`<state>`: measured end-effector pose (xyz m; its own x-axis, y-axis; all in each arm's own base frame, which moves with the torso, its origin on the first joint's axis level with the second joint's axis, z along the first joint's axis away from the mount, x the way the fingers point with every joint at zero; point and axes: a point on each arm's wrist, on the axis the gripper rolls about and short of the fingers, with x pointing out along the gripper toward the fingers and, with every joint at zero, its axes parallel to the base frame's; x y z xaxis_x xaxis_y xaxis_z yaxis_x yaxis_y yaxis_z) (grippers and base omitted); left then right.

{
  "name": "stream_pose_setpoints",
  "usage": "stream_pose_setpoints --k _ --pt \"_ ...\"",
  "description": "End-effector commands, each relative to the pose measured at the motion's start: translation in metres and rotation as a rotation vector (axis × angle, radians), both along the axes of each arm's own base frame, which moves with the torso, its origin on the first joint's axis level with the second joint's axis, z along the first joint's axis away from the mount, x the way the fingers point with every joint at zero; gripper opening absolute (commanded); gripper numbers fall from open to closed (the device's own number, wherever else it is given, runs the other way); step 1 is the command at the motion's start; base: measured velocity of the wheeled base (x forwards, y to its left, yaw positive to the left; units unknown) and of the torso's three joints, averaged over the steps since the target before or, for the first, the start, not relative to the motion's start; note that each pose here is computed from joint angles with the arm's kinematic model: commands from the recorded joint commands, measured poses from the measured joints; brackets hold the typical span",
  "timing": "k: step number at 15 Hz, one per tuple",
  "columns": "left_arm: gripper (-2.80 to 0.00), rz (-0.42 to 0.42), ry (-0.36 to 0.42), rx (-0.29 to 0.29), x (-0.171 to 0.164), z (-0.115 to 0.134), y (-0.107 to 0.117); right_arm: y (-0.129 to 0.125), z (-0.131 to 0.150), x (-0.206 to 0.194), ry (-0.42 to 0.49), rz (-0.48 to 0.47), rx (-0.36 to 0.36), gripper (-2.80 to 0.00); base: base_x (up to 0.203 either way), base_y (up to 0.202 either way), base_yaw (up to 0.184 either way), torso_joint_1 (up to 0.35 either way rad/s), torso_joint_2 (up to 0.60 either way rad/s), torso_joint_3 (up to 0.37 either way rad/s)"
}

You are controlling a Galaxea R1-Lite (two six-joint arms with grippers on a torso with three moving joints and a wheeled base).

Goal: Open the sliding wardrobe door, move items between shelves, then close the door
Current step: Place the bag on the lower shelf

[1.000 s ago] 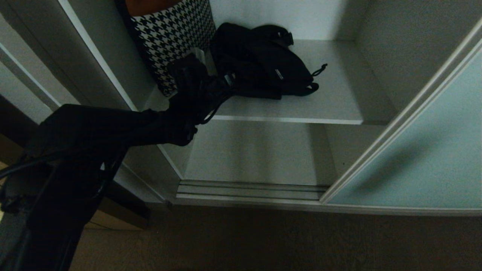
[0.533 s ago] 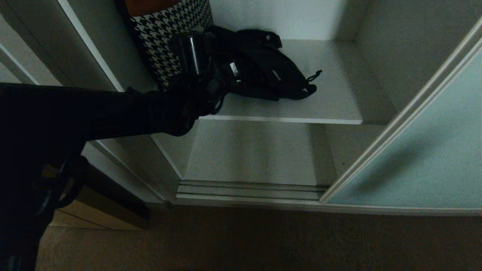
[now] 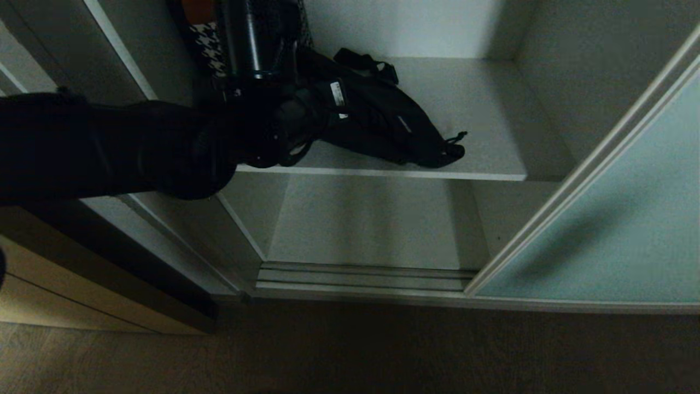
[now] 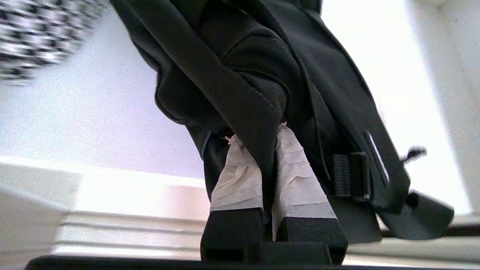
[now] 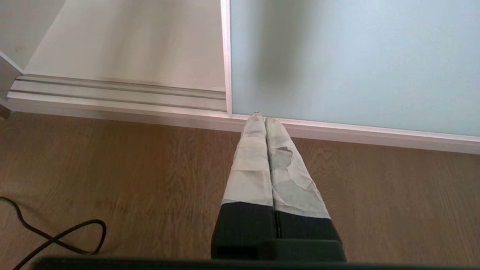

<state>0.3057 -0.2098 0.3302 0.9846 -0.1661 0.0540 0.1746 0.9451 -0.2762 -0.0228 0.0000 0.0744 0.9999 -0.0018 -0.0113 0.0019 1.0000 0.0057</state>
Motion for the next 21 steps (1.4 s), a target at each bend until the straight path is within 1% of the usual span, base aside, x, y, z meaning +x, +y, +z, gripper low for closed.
stream_pose_setpoints --k 1,3,4,7,10,11,14,15,16,17,18,20,21 --pt "-2.80 -0.002 -0.038 -0.017 -0.028 0.020 0.015 0.000 0.000 0.000 0.001 0.000 0.000 -2.80 0.000 0.000 0.000 0.000 0.00 0.000" --pt "-2.80 -0.002 -0.047 0.008 -0.047 0.026 0.027 0.000 0.000 0.000 -0.001 0.000 0.000 -2.80 0.000 0.000 0.000 0.000 0.00 0.000" --pt "-2.80 0.002 -0.054 0.012 -0.054 0.029 0.032 0.000 0.000 0.000 0.001 0.000 0.000 -2.80 0.000 0.000 0.000 0.000 0.00 0.000" --pt "-2.80 0.018 -0.080 0.001 -0.079 0.039 0.044 0.000 0.000 0.000 0.001 0.000 0.000 -2.80 0.000 0.000 0.000 0.000 0.00 0.000" --pt "-2.80 -0.029 -0.106 -0.025 -0.107 0.048 0.049 0.000 0.000 0.000 -0.001 0.000 0.000 -2.80 0.000 0.000 0.000 0.000 0.00 0.000" --pt "-2.80 -0.023 -0.102 -0.022 -0.110 0.049 0.050 0.000 0.000 0.000 0.001 0.000 0.000 -2.80 0.000 0.000 0.000 0.000 0.00 0.000" --pt "-2.80 -0.013 -0.068 0.011 -0.118 0.047 0.056 0.000 0.000 0.000 0.001 0.000 0.000 -2.80 0.000 0.000 0.000 0.000 0.00 0.000" --pt "-2.80 -0.013 -0.058 0.025 -0.126 0.048 0.064 0.000 0.000 0.000 -0.001 0.000 0.000 -2.80 0.000 0.000 0.000 0.000 0.00 0.000" --pt "-2.80 -0.012 -0.035 0.051 -0.131 0.046 0.069 0.000 0.000 0.000 0.001 0.000 0.000 -2.80 0.000 0.000 0.000 0.000 0.00 0.000" --pt "-2.80 -0.011 -0.028 0.060 -0.132 0.044 0.070 0.000 0.000 0.000 0.000 0.000 0.000 -2.80 0.000 0.000 0.000 0.000 0.00 0.000" --pt "-2.80 -0.007 -0.012 0.080 -0.135 0.038 0.074 0.000 0.000 0.000 0.001 0.000 0.000 -2.80 0.000 0.000 0.000 0.000 0.00 0.000" --pt "-2.80 0.008 0.024 0.147 -0.141 0.019 0.083 0.000 0.000 0.000 -0.001 0.000 0.000 -2.80 0.000 0.000 0.000 0.000 0.00 0.000" --pt "-2.80 0.025 0.026 0.159 -0.145 0.016 0.091 0.000 0.000 0.000 0.000 0.000 0.000 -2.80 0.000 0.000 0.000 0.000 0.00 0.000"
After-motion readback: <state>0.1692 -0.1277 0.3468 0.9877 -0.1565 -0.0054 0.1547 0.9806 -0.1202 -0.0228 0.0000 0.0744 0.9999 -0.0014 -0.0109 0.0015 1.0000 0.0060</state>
